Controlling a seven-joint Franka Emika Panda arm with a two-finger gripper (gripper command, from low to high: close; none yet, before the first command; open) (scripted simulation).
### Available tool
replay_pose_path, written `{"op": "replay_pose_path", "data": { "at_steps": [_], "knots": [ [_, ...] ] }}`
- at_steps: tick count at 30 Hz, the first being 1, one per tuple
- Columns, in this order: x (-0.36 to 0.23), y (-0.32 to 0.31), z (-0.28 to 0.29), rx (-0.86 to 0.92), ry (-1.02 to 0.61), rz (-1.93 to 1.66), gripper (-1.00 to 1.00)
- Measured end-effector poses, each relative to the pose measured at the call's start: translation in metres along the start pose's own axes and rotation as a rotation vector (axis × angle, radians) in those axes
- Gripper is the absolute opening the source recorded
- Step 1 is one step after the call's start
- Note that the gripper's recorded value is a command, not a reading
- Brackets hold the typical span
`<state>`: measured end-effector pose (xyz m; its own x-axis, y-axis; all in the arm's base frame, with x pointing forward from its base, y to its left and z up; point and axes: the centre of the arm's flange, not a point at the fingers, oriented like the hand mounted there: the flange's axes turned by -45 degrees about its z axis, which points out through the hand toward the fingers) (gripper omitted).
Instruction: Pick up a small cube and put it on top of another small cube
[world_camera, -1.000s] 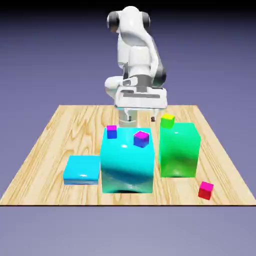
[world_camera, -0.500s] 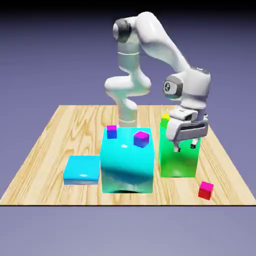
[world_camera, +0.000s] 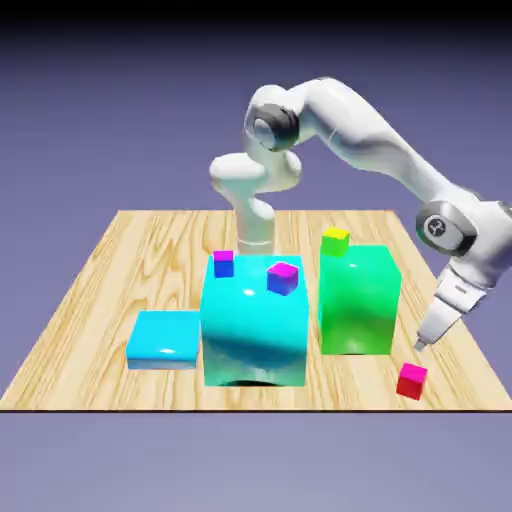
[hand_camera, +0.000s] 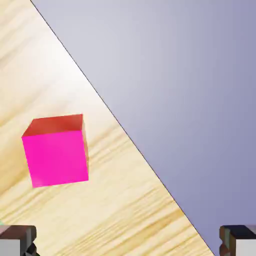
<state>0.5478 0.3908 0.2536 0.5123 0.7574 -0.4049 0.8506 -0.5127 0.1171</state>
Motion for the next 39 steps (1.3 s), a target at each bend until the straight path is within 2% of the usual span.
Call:
{"op": "replay_pose_path", "data": {
  "at_steps": [12, 14, 19, 20, 22, 28, 39],
  "knots": [
    [0.062, -0.037, 0.073, 0.081, -0.303, -0.091, 0.00],
    [0.062, -0.037, 0.073, 0.082, -0.305, -0.091, 0.00],
    [0.056, -0.041, 0.132, 0.081, -0.305, -0.091, 0.00],
    [0.055, -0.042, 0.139, 0.082, -0.305, -0.091, -1.00],
    [0.055, -0.043, 0.139, 0.082, -0.305, -0.091, -1.00],
    [0.059, -0.037, 0.068, 0.083, -0.303, -0.091, -1.00],
    [-0.033, -0.044, -0.031, 0.097, -0.298, -0.072, -1.00]
  ]
}}
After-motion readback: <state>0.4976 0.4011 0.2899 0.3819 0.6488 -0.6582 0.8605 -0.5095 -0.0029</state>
